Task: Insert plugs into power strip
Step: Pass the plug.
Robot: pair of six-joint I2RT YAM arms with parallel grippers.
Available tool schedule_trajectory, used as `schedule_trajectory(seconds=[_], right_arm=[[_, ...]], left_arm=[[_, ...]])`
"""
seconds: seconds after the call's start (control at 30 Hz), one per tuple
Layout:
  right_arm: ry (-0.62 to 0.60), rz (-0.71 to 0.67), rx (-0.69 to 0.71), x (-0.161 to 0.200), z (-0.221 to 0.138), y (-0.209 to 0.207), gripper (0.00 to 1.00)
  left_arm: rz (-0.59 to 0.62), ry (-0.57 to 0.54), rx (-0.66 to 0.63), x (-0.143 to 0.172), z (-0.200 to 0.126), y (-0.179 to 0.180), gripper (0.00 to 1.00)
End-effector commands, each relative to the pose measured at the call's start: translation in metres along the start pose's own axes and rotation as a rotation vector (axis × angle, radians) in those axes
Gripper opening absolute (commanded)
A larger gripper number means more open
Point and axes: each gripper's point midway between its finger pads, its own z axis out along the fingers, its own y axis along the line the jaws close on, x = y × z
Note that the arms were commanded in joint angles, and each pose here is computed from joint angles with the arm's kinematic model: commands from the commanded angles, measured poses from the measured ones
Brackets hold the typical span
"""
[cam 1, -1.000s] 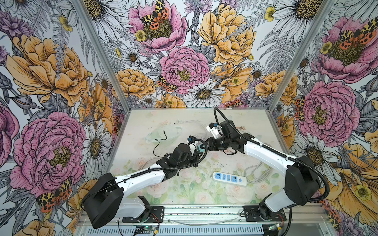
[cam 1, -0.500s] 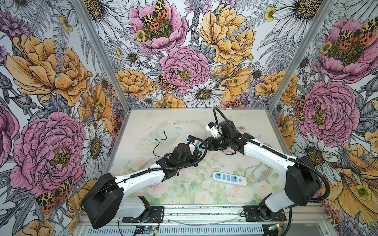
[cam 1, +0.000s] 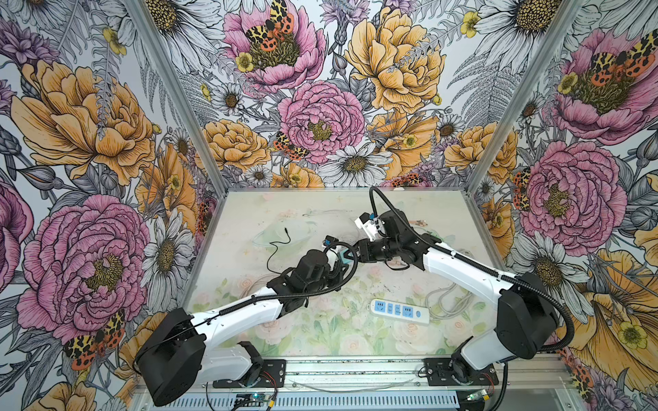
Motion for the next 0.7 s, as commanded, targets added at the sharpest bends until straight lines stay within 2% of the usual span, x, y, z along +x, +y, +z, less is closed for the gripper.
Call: schedule_trajectory(seconds=[0.0,0.67], right_arm=[[0.122,0.001,-0.081,0.034,0.002,0.019,0.13],[0.185,-0.004,-0.122,0.048,0.011,0.019,0.17]], left_arm=[[0.015,-0.137,-0.069,-0.040,-0.010,0.013,0.23],[0.045,-0.166,-0.085,-0.049,-0.023,0.016,0.23]])
